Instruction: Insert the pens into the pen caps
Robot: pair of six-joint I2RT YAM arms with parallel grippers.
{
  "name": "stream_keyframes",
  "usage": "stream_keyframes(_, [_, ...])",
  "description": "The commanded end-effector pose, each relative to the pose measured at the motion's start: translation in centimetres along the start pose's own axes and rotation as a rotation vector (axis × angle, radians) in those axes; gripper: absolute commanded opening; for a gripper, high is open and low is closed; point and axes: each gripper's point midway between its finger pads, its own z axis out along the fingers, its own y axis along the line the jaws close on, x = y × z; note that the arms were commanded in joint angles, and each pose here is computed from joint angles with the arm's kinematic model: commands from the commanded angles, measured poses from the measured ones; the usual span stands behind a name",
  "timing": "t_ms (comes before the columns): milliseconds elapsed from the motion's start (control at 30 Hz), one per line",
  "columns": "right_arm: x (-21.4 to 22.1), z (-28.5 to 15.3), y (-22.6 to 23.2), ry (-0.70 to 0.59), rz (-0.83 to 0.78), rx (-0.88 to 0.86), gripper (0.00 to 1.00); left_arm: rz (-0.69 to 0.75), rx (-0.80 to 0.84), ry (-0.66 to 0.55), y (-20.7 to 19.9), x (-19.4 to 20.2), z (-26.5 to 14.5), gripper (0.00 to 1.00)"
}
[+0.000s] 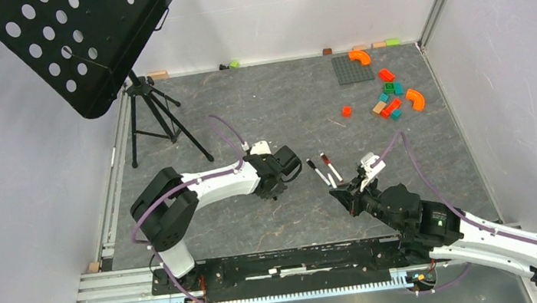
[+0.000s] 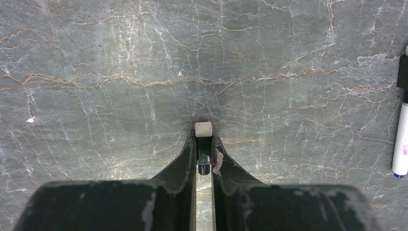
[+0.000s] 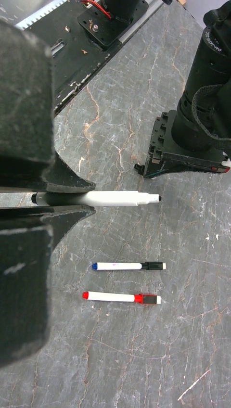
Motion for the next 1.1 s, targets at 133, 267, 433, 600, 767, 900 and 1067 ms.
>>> stream_keyframes(133, [-1.0,-0.1,0.5,-0.035,0.027,-0.019,0.01,0.165,0.081,-0.037,0.4,-1.0,-2.1,0.03])
stream_keyframes(267, [-1.0,-0.2,0.4,-0.038,0.029,-0.017,0.01,0.28,0.09,-0.035,2.0,-0.8,-3.0,0.07])
stream_keyframes(433, [-0.9,0.0,0.7,-0.038,0.033,-0.029,0.01,0.347,0.106,-0.002,3.0,0.1,-3.3,0.14])
stream_keyframes(600, [-0.6,0.2,0.8,-0.024,0.027,-0.03,0.01,0.349,0.117,0.025,3.8,1.6,-2.0,0.17])
stream_keyframes(767, [-0.8,0.0,0.9,-0.028,0.031,-0.038,0.01,0.352,0.127,0.055,4.3,2.7,-1.5,0.19])
stream_keyframes(900, [-1.0,-0.1,0.9,-0.038,0.036,-0.037,0.01,0.365,0.163,0.053,4.5,2.7,-2.4,0.47])
stream_keyframes(1067, [-0.8,0.0,0.9,-0.033,0.034,-0.036,0.01,0.411,0.177,0.057,4.9,2.0,-4.5,0.66])
